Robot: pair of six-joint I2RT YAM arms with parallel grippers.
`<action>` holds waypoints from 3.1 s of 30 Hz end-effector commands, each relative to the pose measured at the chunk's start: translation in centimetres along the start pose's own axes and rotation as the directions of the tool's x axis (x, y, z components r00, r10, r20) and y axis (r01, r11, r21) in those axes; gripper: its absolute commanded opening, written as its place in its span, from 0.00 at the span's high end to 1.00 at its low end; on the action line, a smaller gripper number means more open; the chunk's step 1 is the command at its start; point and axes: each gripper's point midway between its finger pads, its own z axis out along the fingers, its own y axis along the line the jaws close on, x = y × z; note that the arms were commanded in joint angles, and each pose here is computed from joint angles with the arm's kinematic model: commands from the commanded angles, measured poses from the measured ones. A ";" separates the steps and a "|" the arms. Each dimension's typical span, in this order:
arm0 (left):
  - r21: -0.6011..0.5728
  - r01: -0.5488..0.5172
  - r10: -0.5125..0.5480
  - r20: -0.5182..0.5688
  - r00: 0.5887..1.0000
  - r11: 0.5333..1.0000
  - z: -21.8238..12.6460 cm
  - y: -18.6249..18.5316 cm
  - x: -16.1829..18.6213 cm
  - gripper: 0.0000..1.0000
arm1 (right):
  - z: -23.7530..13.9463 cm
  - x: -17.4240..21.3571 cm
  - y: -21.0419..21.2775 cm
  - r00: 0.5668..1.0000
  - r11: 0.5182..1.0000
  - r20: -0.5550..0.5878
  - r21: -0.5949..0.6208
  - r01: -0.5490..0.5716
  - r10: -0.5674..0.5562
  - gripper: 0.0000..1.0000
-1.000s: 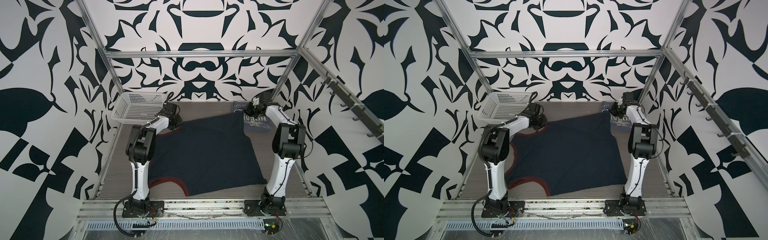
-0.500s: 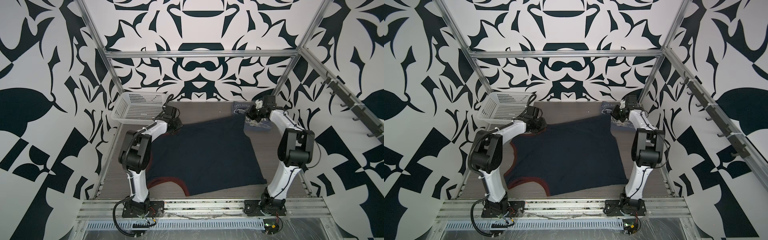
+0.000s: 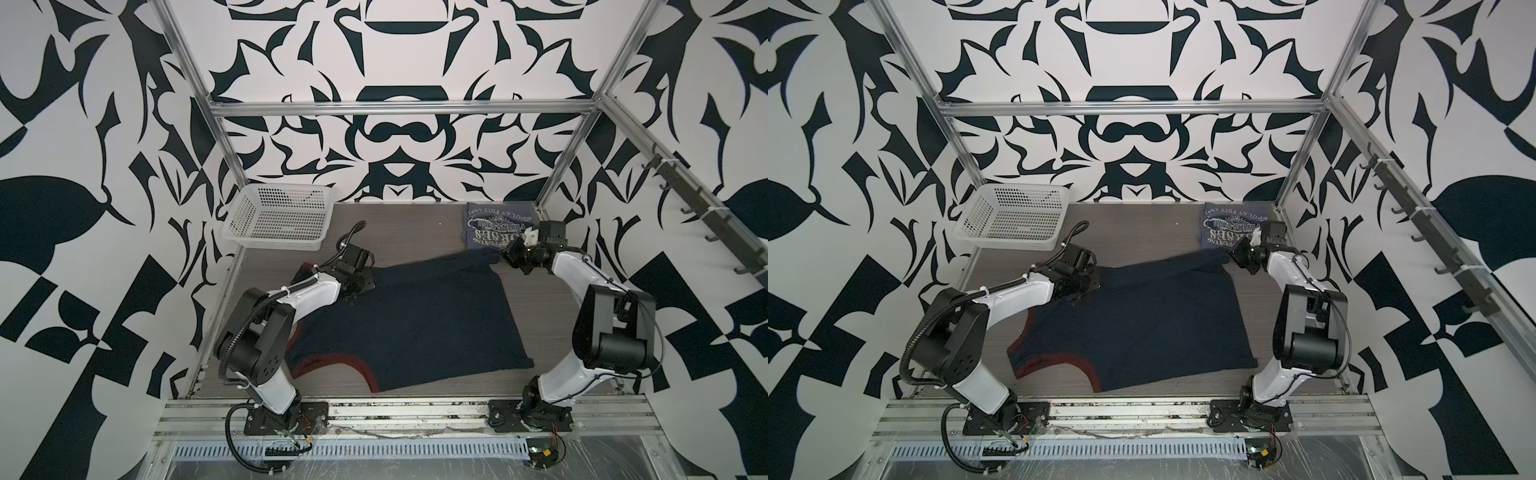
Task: Fold and stack the tank tops
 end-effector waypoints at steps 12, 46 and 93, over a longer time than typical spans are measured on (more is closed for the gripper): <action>-0.021 0.065 -0.065 0.003 0.998 0.998 -0.6 0.9 5.2 0.99 | -1.4 3.6 -7.8 0.991 0.977 0.045 0.170 -0.131 0.126 1.00; -0.413 0.169 -0.141 0.097 0.985 0.895 -6.2 8.6 -6.9 0.27 | -4.6 4.1 -5.2 0.998 0.981 0.061 0.187 -0.042 0.032 0.39; -0.496 0.260 -0.173 0.215 0.961 0.828 -5.2 15.6 -7.6 0.63 | -2.5 7.9 -5.6 0.999 0.978 -0.044 0.204 0.031 -0.022 0.38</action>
